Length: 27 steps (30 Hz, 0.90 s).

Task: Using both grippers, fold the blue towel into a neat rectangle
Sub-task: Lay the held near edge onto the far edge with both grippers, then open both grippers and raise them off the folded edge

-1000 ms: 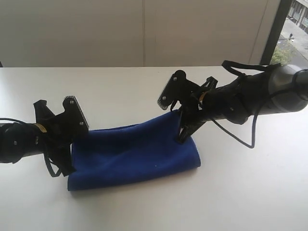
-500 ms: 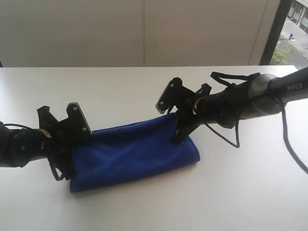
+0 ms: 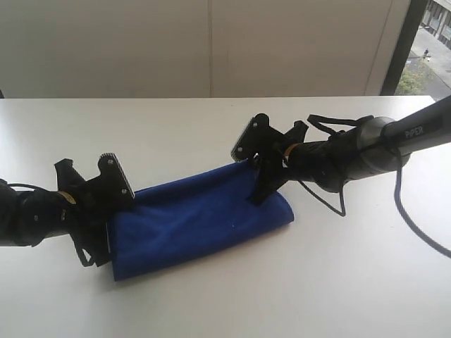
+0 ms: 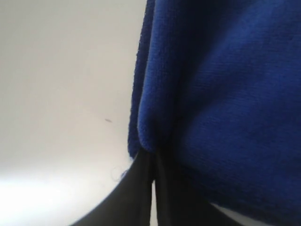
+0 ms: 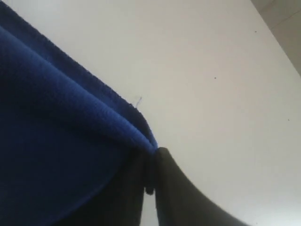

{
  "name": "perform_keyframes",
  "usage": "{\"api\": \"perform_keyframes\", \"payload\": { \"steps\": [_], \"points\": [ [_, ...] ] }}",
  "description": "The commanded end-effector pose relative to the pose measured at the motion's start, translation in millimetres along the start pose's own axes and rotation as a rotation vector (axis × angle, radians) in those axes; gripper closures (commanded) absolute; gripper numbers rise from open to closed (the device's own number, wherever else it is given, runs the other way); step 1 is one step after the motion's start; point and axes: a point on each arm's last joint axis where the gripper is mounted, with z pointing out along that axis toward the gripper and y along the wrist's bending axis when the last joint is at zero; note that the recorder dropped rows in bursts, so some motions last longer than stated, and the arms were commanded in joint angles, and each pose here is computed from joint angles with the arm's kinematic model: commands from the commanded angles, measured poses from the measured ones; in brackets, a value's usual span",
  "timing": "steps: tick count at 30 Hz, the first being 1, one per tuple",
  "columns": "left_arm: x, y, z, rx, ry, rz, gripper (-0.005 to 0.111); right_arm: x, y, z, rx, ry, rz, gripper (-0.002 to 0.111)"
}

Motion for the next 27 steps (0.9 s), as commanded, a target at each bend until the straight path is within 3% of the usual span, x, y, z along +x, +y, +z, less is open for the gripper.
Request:
{"api": "perform_keyframes", "payload": {
  "steps": [1, 4, 6, 9, 11, 17, 20, 23, 27],
  "points": [
    [2, -1.2, 1, 0.017, 0.016, -0.014, 0.107, 0, -5, 0, 0.018, -0.016, -0.009, 0.077],
    [2, -1.2, 1, 0.017, 0.016, -0.014, 0.107, 0, -5, 0, 0.018, -0.016, -0.009, 0.054],
    [2, -1.2, 1, 0.017, 0.016, -0.014, 0.107, 0, -5, 0, 0.019, -0.018, -0.009, 0.047],
    [2, -1.2, 1, 0.017, 0.016, -0.014, 0.106, -1, -6, -1, 0.018, -0.013, -0.009, 0.047],
    [2, -1.0, 1, 0.015, 0.015, -0.014, 0.099, -4, -8, -4, 0.025, -0.02, -0.01, 0.047],
    [0, 1.9, 1, -0.017, -0.001, -0.014, 0.061, -21, -22, -23, 0.065, -0.063, -0.014, 0.047],
    [-3, 8.0, 0, -0.082, -0.035, -0.014, 0.046, -28, -28, -34, 0.074, -0.057, -0.016, 0.047],
    [-5, 15.1, -1, -0.156, -0.06, -0.041, 0.039, -33, -33, -44, 0.077, -0.04, 0.017, 0.047],
    [-15, 31.1, -14, -0.277, -0.127, 0.0, 0.038, -36, -37, -58, 0.068, 0.013, 0.057, 0.048]
  ]
}}
